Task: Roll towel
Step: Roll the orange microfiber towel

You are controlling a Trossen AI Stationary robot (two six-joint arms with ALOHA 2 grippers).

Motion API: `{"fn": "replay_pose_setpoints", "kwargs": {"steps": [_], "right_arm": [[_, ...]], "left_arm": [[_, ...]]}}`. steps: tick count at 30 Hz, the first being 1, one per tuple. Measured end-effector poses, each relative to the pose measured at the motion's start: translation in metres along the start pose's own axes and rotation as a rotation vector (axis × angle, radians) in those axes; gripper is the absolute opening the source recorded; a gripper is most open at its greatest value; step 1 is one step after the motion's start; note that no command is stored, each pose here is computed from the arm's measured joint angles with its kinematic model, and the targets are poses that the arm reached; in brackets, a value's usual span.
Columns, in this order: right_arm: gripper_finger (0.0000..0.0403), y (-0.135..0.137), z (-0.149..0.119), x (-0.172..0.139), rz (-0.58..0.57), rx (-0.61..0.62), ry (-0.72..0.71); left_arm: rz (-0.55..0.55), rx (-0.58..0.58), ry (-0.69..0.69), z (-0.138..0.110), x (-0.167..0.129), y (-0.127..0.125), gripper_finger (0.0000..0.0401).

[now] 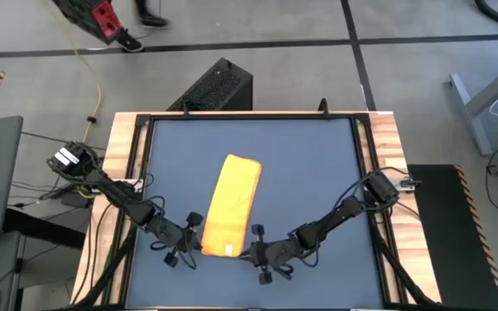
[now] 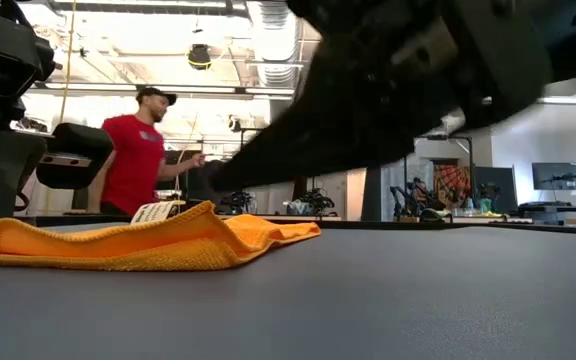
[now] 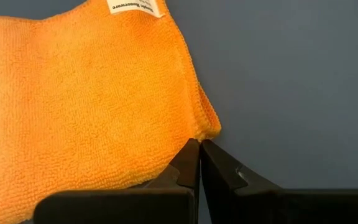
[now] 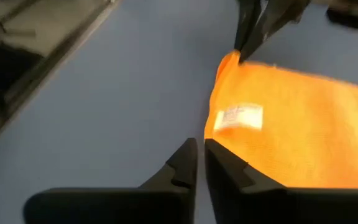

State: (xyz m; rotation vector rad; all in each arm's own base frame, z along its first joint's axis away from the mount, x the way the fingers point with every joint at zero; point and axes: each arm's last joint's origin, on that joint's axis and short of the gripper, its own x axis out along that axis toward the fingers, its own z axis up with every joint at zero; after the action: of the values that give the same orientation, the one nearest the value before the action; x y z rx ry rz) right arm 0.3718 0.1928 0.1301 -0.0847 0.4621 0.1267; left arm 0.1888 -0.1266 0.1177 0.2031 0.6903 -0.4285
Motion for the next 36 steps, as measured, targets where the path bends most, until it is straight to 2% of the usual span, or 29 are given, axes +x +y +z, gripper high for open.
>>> {"fn": "replay_pose_setpoints", "kwargs": {"steps": [3,7,11,15,18,24,26,31,36], "right_arm": [[0.0097,0.003,-0.005,0.007,-0.003,-0.022,0.042],[0.0151,0.007,-0.009,0.020,-0.010,-0.121,0.053],[0.0198,0.015,0.008,0.018,-0.045,-0.179,0.006],[0.0223,0.025,0.018,0.012,-0.088,-0.252,0.009],[0.0227,0.026,0.019,0.011,-0.100,-0.255,0.017],[0.0221,0.014,-0.002,0.027,-0.123,-0.229,0.098],[0.0216,0.010,0.000,0.029,-0.131,-0.214,0.090],[0.0198,0.005,-0.001,0.030,-0.140,-0.165,0.104],[0.0162,0.006,-0.002,0.030,-0.130,-0.144,0.110]], "left_arm": [[0.000,0.000,0.002,0.000,0.000,0.000,0.0000],[0.001,0.000,0.003,0.000,0.000,0.000,0.0000],[-0.004,0.000,0.008,-0.001,0.000,0.000,0.0000],[-0.018,0.002,0.011,-0.001,0.000,0.000,0.0000],[-0.016,0.003,0.010,-0.001,0.000,0.000,0.0000],[-0.017,0.001,0.007,-0.001,0.000,0.000,0.0000],[-0.018,-0.002,0.008,-0.001,0.000,0.000,0.0000],[-0.022,-0.007,0.009,-0.001,0.000,0.000,0.0000],[-0.040,-0.014,0.008,-0.001,0.000,-0.001,0.0000]]}}
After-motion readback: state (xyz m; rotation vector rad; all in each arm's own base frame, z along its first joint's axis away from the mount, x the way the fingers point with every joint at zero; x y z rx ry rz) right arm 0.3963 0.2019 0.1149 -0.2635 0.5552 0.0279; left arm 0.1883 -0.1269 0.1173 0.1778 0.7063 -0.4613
